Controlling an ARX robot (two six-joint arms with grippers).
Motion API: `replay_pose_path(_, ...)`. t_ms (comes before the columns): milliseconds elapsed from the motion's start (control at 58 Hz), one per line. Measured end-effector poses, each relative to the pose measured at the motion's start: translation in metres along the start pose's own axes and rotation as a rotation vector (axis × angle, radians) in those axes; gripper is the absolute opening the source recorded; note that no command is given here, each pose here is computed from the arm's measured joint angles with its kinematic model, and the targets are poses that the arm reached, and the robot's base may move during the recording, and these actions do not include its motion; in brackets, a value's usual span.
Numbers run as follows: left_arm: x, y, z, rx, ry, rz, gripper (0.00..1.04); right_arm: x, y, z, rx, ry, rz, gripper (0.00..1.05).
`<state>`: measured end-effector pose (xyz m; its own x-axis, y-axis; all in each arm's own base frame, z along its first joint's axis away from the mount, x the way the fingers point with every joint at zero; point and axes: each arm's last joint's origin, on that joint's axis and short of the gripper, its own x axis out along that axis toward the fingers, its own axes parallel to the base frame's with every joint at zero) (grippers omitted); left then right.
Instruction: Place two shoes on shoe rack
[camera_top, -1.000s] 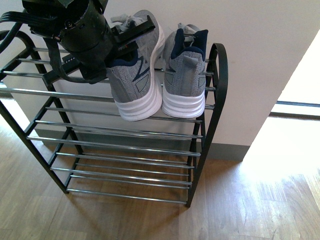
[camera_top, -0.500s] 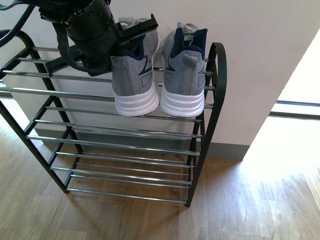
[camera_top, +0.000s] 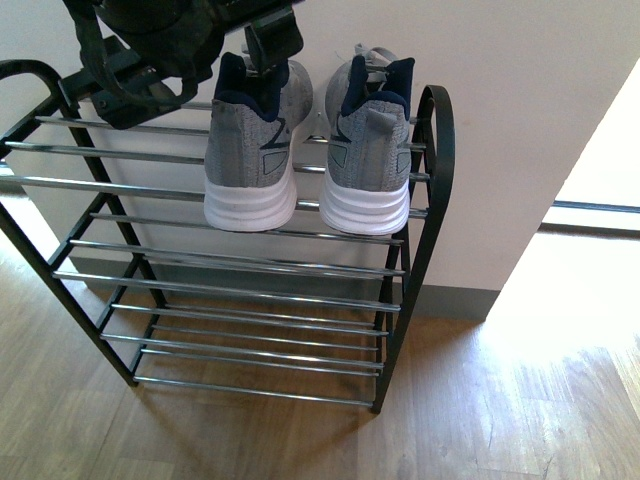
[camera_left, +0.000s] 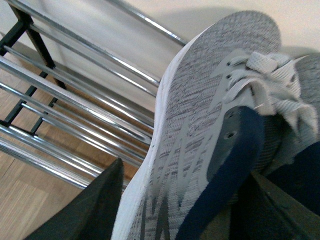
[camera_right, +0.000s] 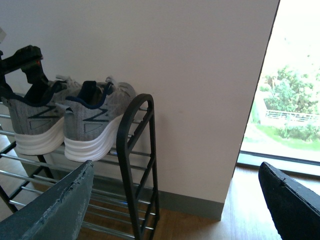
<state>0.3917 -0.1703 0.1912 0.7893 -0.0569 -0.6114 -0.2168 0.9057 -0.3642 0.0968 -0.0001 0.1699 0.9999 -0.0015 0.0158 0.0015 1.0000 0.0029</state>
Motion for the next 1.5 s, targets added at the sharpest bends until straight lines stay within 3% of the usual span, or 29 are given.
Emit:
replay_pose_path(69,-0.005,0.001,0.001,-0.003,-0.014,-0.013,0.97,0.000,0.000,0.000,0.000,0.000,0.000,0.96)
replay_pose_path(310,-0.027,0.012,-0.001,-0.005,-0.071,-0.046,0.95,0.000,0.000,0.000,0.000,0.000,0.000,0.96)
replay_pose_path(483,-0.082,0.033,0.002,0.013,-0.261,-0.063,0.95,0.000,0.000,0.000,0.000,0.000,0.000,0.96)
replay_pose_path(655,-0.150,0.076,-0.012,0.051,-0.448,-0.082,0.95,0.000,0.000,0.000,0.000,0.000,0.000,0.96)
replay_pose_path(844,-0.172,0.136,-0.032,0.028,-0.551,0.000,0.95,0.000,0.000,0.000,0.000,0.000,0.000,0.96)
replay_pose_path(1034,-0.172,0.150,-0.038,0.018,-0.571,0.029,0.95,0.000,0.000,0.000,0.000,0.000,0.000,0.96)
replay_pose_path(1155,-0.175,0.159,-0.043,0.220,-0.629,-0.135,0.76,0.000,0.000,0.000,0.000,0.000,0.000,0.96)
replay_pose_path(1258,-0.180,0.169,-0.051,0.349,-0.647,-0.128,0.60,0.000,0.000,0.000,0.000,0.000,0.000,0.96)
replay_pose_path(1448,-0.185,0.184,-0.063,0.409,-0.650,-0.104,0.31,0.000,0.000,0.000,0.000,0.000,0.000,0.96)
replay_pose_path(1499,-0.188,0.189,-0.068,0.419,-0.652,-0.103,0.19,0.000,0.000,0.000,0.000,0.000,0.000,0.96)
